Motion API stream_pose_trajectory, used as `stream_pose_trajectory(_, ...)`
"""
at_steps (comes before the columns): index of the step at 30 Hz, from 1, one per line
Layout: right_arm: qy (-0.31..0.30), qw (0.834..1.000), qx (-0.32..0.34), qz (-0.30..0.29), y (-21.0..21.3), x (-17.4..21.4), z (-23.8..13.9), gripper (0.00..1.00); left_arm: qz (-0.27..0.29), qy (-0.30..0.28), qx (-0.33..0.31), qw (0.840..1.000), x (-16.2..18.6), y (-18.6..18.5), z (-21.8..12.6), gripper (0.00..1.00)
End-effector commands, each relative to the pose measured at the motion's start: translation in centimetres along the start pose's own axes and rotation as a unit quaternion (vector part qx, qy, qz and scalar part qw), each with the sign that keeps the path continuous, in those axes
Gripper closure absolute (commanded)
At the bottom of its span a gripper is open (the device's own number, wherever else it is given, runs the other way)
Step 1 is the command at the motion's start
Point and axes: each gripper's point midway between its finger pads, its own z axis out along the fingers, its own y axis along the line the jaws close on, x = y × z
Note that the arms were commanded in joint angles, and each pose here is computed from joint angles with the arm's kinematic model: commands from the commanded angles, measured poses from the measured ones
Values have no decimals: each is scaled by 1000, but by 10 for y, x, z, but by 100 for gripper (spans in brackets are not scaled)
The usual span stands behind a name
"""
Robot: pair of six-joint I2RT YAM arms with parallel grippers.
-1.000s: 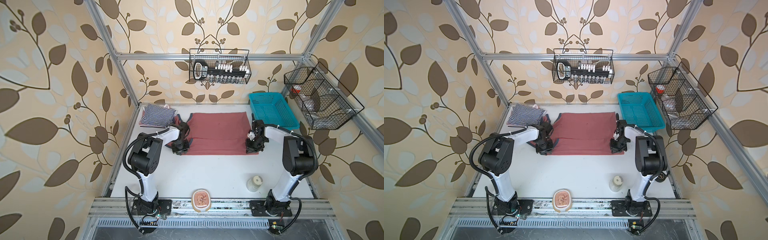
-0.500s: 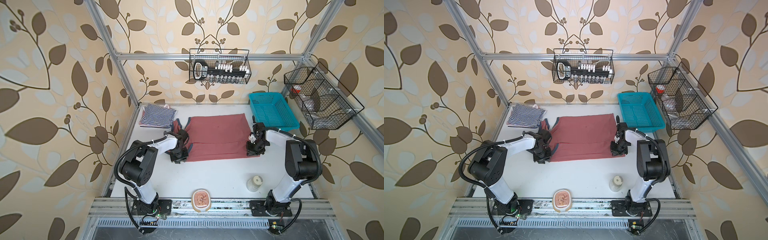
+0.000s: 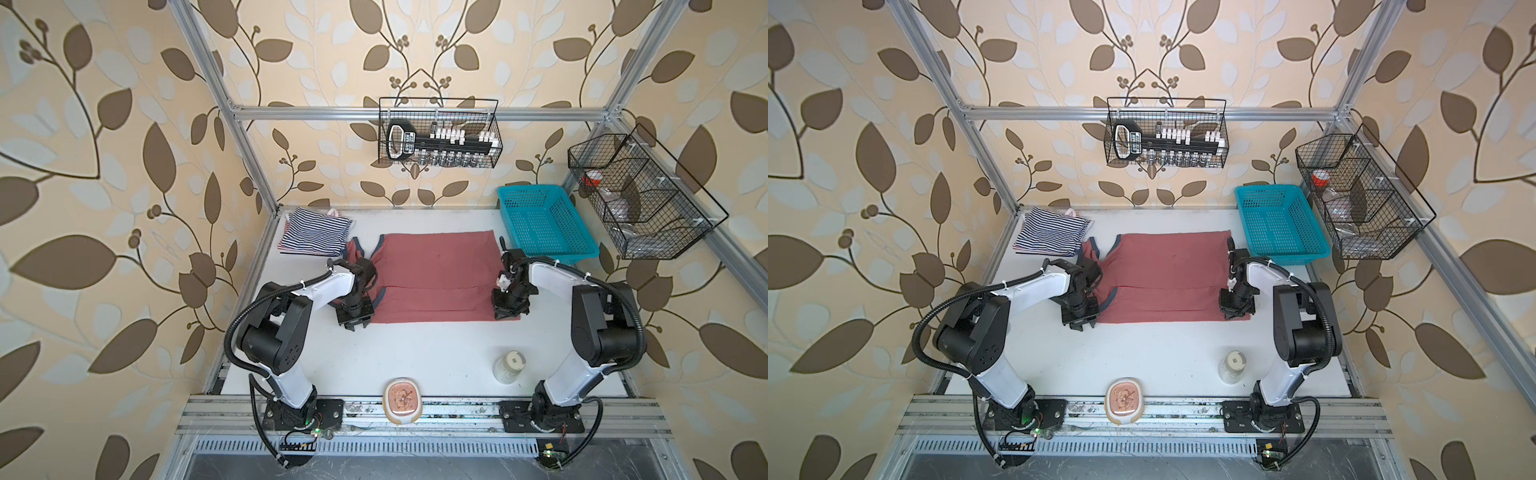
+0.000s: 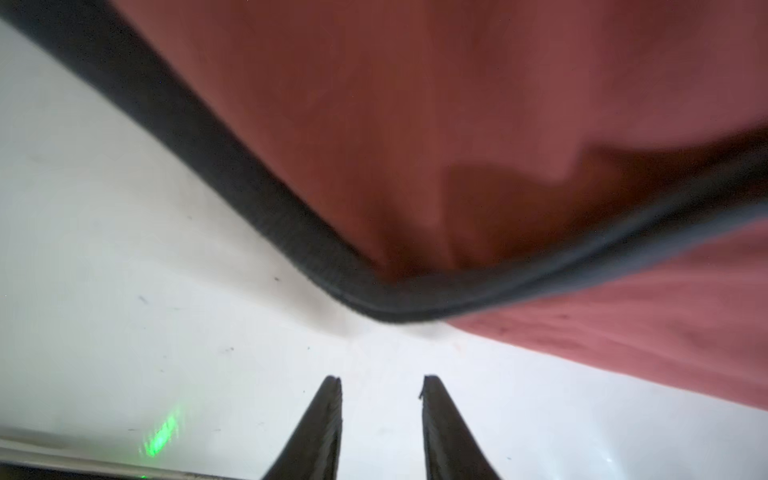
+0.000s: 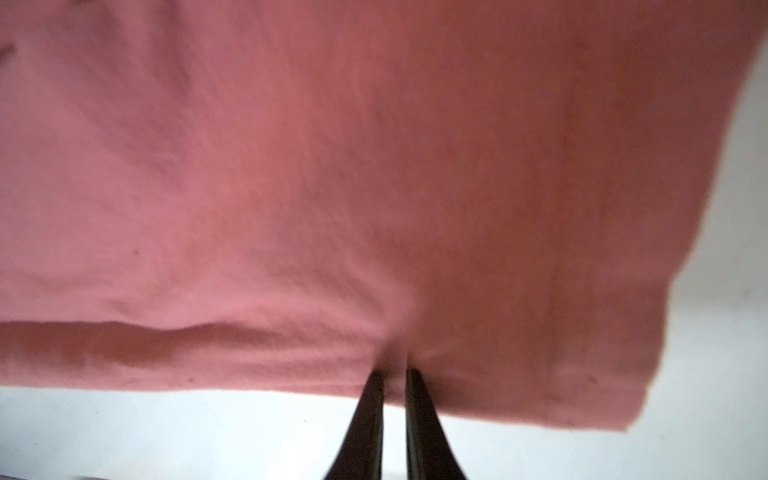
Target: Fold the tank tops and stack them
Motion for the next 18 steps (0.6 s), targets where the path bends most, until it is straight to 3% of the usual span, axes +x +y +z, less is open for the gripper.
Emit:
stream_pose_trajectory(1,-56,998,-13,5,5,-30,-47,86,20,-78,42,996,-26,-26,-64,62)
stream_pose_trajectory(8,-158,987,-35,-13,27,-127,-119,78,61,-153,54,985,-97,-82,-112,56)
stream_pose_trajectory(12,-180,982,-51,-14,35,-177,-120,76,70,-165,56,982,-143,-108,-109,52)
stream_pose_trajectory(18,-218,973,-75,-5,43,-228,-104,71,61,-189,112,974,-207,-140,-91,45)
